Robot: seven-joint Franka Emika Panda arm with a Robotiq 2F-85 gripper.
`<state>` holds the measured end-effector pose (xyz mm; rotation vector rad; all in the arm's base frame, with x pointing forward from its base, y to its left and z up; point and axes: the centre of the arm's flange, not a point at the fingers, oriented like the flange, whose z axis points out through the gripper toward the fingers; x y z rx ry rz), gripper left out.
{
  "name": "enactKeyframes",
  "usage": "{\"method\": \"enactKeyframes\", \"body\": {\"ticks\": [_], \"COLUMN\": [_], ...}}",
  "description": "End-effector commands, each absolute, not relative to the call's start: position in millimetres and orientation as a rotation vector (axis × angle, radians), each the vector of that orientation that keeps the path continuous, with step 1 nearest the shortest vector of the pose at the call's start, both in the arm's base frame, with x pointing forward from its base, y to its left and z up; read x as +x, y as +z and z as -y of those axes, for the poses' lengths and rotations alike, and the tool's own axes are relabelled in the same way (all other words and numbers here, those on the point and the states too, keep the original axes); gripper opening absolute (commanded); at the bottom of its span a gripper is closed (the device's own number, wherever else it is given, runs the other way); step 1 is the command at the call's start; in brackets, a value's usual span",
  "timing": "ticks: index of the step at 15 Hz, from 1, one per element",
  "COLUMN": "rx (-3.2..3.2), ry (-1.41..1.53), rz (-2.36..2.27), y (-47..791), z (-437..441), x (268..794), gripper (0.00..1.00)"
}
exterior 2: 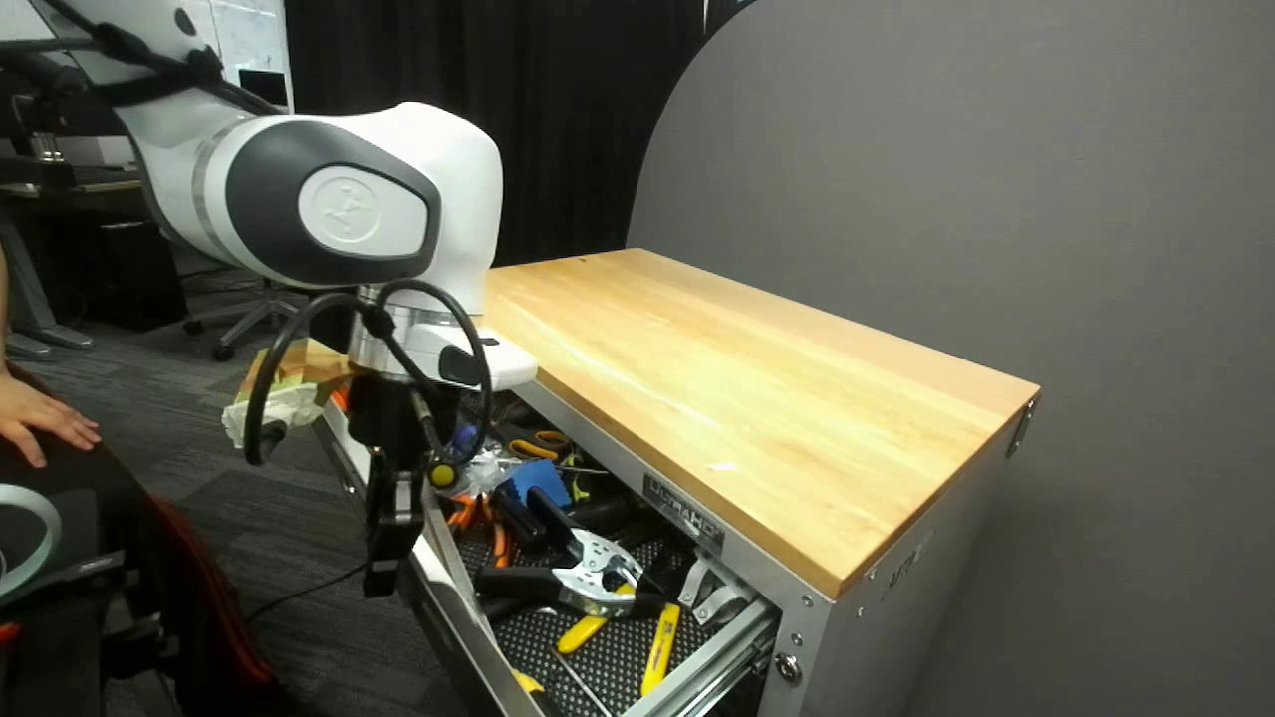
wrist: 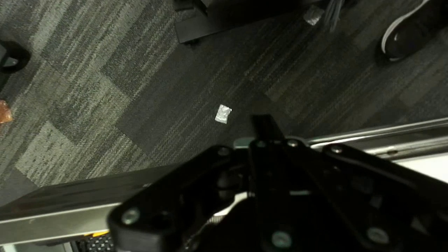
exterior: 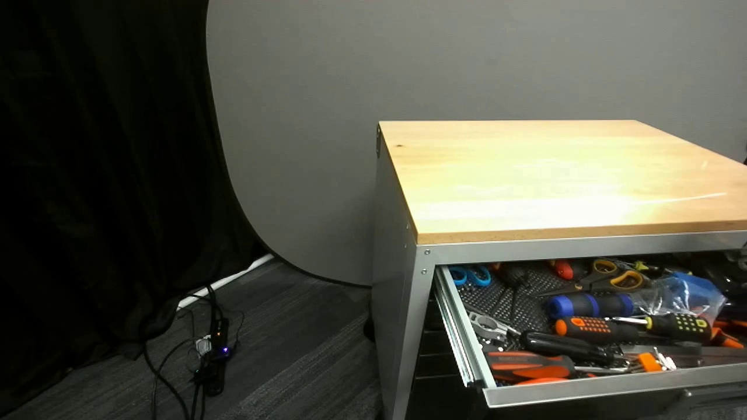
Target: Put the screwdriver in the drawer and close it
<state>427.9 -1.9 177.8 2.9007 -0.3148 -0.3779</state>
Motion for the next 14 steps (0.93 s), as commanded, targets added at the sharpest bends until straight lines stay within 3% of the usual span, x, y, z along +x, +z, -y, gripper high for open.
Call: {"method": "enactKeyframes", "body": {"ticks": [1,14], "rx": [2.929,2.915], "ry": [-0.163,0.526], "rz": [0.507,0.944], "y": [172.2,164.5], "z": [-14.2,-58.9], "x": [447.8,515.7], "gripper": [0.03,0.05]}}
